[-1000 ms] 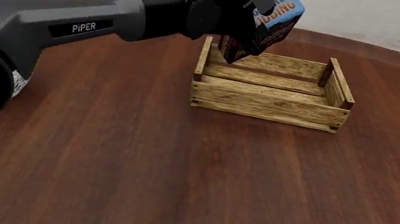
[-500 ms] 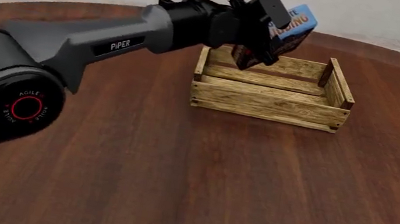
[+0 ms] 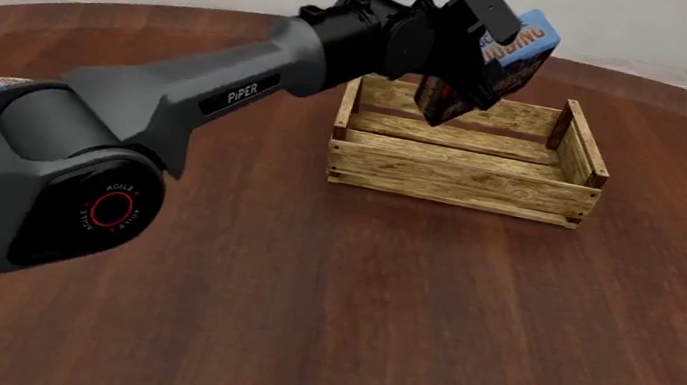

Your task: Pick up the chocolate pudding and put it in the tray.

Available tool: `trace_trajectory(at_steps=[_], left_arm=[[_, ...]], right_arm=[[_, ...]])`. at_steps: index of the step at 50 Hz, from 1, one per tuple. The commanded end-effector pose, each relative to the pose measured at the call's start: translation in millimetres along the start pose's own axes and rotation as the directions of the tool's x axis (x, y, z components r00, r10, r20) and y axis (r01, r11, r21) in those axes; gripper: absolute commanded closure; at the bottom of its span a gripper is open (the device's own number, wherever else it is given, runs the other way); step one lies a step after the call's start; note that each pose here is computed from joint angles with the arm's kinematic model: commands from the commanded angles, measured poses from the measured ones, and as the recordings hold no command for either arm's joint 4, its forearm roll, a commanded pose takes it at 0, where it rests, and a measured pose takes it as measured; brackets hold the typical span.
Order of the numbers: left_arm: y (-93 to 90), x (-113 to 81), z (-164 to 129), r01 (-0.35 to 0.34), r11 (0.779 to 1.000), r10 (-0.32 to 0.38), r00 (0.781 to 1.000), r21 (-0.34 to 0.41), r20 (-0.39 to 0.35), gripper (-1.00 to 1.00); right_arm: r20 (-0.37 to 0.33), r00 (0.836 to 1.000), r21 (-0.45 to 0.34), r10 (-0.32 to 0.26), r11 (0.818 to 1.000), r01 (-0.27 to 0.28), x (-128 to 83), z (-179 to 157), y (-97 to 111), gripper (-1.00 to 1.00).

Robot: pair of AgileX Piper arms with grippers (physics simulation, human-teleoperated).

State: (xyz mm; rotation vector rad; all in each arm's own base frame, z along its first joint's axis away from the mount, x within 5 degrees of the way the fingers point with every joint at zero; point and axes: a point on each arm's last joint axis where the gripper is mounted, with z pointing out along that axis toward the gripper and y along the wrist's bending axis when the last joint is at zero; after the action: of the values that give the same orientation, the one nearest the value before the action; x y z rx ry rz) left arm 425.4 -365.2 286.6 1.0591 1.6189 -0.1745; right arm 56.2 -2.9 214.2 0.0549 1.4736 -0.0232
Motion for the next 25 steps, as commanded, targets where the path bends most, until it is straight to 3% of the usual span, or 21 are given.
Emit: trace_trajectory(at_steps=[1, 25], left_arm=[[1.0, -1.0, 5.8, 0.011, 1.0, -0.011, 1.0, -0.003, 0.002, 1.0], [1.6, 19.4, 25.5, 0.028, 1.0, -0.028, 0.999, -0.007, -0.024, 1.0]], right_arm=[[0.002, 1.0, 0.004, 0.001, 1.0, -0.001, -0.2, -0.1, -0.2, -1.0], [0.002, 1.0, 0.008, 0.003, 1.0, -0.003, -7.7, -0.1, -0.2, -1.0]])
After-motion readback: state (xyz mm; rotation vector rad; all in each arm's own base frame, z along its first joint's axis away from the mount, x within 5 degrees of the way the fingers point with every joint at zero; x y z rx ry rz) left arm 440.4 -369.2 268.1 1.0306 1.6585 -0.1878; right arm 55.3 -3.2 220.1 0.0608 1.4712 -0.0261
